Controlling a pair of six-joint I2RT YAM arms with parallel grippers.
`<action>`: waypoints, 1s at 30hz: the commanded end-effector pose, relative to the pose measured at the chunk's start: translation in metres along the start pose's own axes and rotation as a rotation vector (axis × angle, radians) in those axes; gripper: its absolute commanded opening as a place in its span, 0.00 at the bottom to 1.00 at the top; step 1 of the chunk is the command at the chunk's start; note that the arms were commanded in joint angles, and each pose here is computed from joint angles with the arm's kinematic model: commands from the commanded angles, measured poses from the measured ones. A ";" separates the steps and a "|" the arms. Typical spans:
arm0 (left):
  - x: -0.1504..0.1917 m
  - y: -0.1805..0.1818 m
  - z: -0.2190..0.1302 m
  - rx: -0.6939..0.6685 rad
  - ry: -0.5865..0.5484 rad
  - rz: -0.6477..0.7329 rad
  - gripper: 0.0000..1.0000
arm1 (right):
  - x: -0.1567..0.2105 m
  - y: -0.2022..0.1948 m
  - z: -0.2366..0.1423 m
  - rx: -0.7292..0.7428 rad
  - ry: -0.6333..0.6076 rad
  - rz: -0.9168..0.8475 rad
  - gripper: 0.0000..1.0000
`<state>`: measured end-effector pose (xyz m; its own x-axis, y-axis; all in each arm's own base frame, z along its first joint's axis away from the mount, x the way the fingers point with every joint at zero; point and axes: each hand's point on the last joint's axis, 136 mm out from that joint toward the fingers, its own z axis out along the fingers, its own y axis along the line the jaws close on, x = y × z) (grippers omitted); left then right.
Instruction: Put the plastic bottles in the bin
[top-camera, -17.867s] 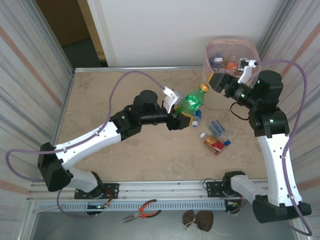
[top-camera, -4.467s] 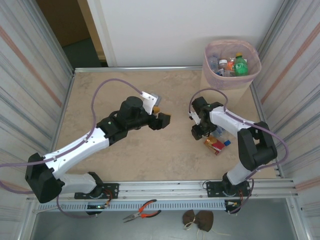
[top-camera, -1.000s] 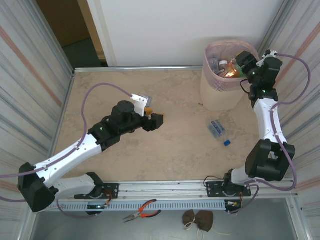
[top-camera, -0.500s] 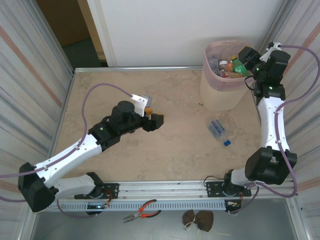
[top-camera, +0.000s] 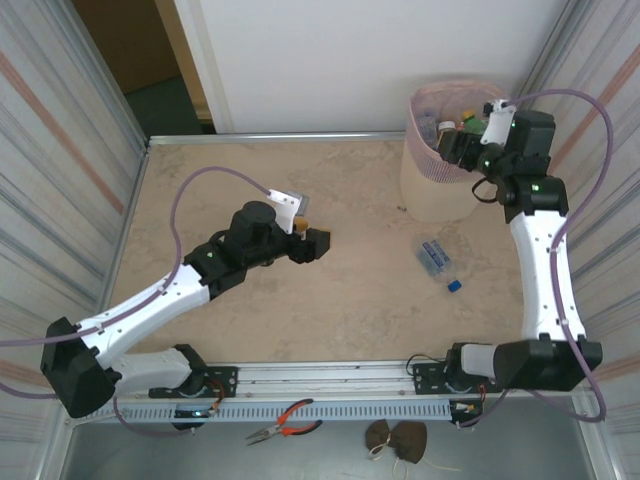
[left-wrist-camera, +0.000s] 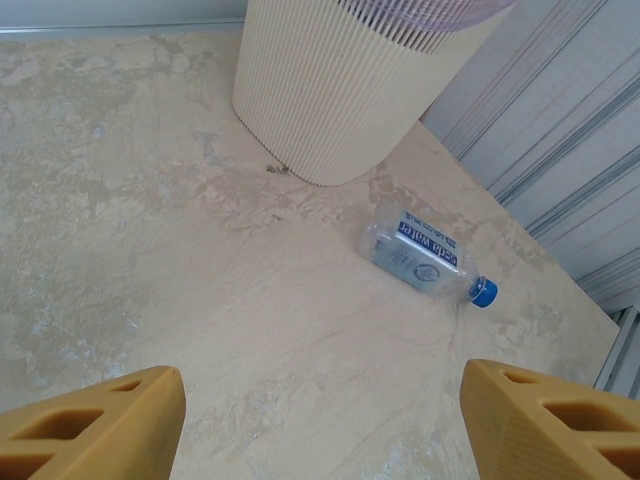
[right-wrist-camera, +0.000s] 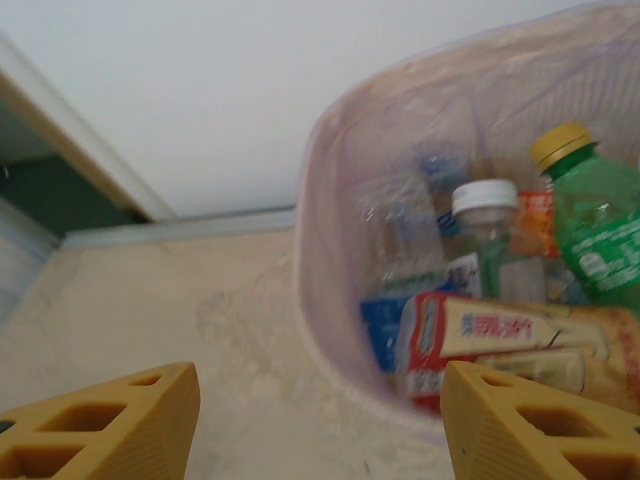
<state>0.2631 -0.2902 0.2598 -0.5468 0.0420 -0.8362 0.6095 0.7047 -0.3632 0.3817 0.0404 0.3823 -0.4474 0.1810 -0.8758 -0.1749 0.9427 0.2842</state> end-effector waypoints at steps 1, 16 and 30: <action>-0.021 -0.005 -0.002 0.021 -0.053 -0.001 0.73 | 0.041 0.001 -0.015 0.049 0.132 -0.169 0.65; -0.021 -0.007 0.002 0.038 -0.046 0.000 0.73 | 0.207 -0.005 0.001 -0.029 0.641 -0.574 0.75; -0.017 -0.006 0.001 0.037 -0.040 -0.007 0.73 | 0.277 -0.058 0.044 0.176 0.836 -0.641 0.78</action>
<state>0.2657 -0.2954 0.2580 -0.5516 0.0442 -0.8329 0.6190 0.6910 -0.3733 0.2934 0.0558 0.1103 -0.7879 -0.5530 -0.2708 -0.5145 0.8329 -0.2038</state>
